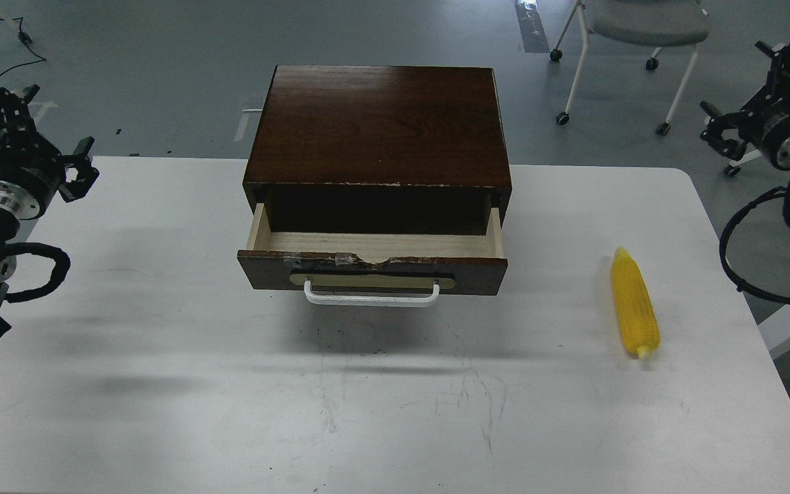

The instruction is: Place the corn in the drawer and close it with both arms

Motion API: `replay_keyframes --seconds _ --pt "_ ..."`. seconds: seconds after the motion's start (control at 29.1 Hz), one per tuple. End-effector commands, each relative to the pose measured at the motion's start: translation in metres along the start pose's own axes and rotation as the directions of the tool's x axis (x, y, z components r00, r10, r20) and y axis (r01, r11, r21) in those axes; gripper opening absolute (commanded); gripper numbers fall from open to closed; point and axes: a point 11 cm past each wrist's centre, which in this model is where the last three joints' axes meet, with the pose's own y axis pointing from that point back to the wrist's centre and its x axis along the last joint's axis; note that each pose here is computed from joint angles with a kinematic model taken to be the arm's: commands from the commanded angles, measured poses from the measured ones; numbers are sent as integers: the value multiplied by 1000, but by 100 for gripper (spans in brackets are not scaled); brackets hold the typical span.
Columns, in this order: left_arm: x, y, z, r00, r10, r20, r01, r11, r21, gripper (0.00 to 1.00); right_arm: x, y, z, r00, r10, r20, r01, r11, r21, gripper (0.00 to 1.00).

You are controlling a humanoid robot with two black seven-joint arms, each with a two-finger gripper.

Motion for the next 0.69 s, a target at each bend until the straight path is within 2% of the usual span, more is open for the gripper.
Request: replay_keyframes --seconds 0.0,0.1,0.31,0.34,0.48,0.52,0.65 --pt "-2 -1 0 1000 -2 -5 2 1000 -3 98 1 1 -30 979 -6 -203 -2 999 -42 100" --pt "-1 -1 0 1000 -1 -6 1 1000 -5 98 -10 -2 -35 942 -50 -333 17 995 -102 100" --pt "3 1 4 1000 7 -1 -7 1000 -11 98 -42 6 1 820 -281 -498 133 941 -312 100" --pt "4 1 5 1000 8 -1 -8 1000 -14 98 -54 13 13 775 -360 -519 178 913 -367 100" --pt "4 1 7 1000 9 -3 -9 999 -34 98 -75 37 39 660 -512 -550 253 841 -479 100" --pt "4 1 7 1000 9 -2 -9 999 -36 98 -84 45 55 610 -567 -553 270 805 -528 100" --pt "4 1 8 1000 10 -4 -10 999 -41 98 -105 67 99 411 -712 -570 243 688 -684 100"
